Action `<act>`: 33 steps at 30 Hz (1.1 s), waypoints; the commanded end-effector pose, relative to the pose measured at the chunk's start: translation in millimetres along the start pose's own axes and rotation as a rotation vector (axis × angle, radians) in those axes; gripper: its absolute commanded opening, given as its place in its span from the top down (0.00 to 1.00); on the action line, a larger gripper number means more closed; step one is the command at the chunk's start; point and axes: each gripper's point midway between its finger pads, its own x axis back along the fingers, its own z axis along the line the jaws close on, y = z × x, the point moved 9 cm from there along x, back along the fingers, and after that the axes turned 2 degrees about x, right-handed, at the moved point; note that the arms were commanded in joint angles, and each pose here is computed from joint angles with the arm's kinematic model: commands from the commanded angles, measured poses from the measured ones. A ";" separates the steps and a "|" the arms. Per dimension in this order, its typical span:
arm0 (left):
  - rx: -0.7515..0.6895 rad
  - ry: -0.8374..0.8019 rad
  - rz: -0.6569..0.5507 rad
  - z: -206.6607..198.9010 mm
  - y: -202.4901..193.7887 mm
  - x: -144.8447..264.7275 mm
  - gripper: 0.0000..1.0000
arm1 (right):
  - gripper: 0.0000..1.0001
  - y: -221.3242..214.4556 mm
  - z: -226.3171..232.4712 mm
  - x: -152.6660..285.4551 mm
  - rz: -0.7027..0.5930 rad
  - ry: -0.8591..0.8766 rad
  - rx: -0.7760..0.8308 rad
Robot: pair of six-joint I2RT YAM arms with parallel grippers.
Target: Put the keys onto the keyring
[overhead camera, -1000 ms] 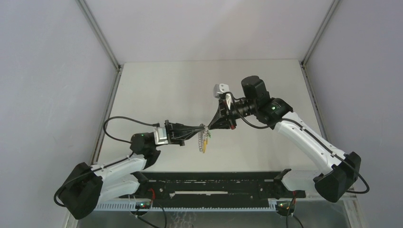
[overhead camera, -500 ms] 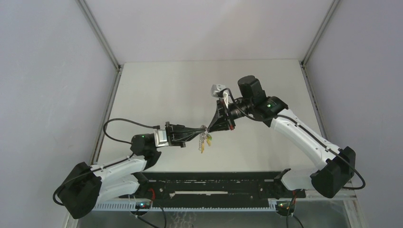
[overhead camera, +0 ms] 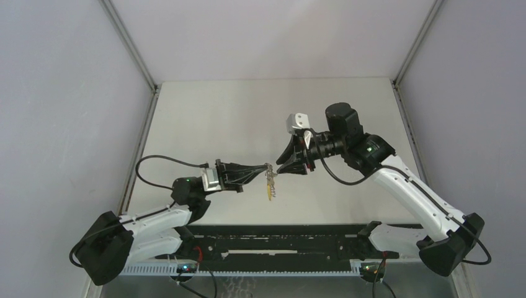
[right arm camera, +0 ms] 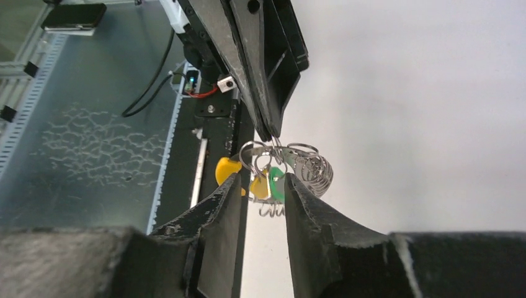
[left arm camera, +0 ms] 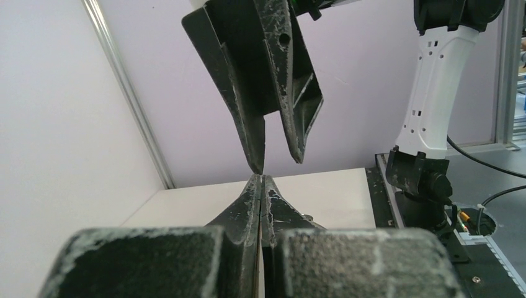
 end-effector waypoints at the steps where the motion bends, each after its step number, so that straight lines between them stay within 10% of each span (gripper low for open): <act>1: -0.045 0.024 -0.065 -0.2 12.6 0.1 1.00 | 0.67 -8.2 -2.0 0.0 0.041 -0.037 0.123; 33: -0.003 -0.028 -0.048 -3.1 8.7 -4.6 1.00 | 0.90 3.4 -3.8 -21.4 0.008 -0.002 0.225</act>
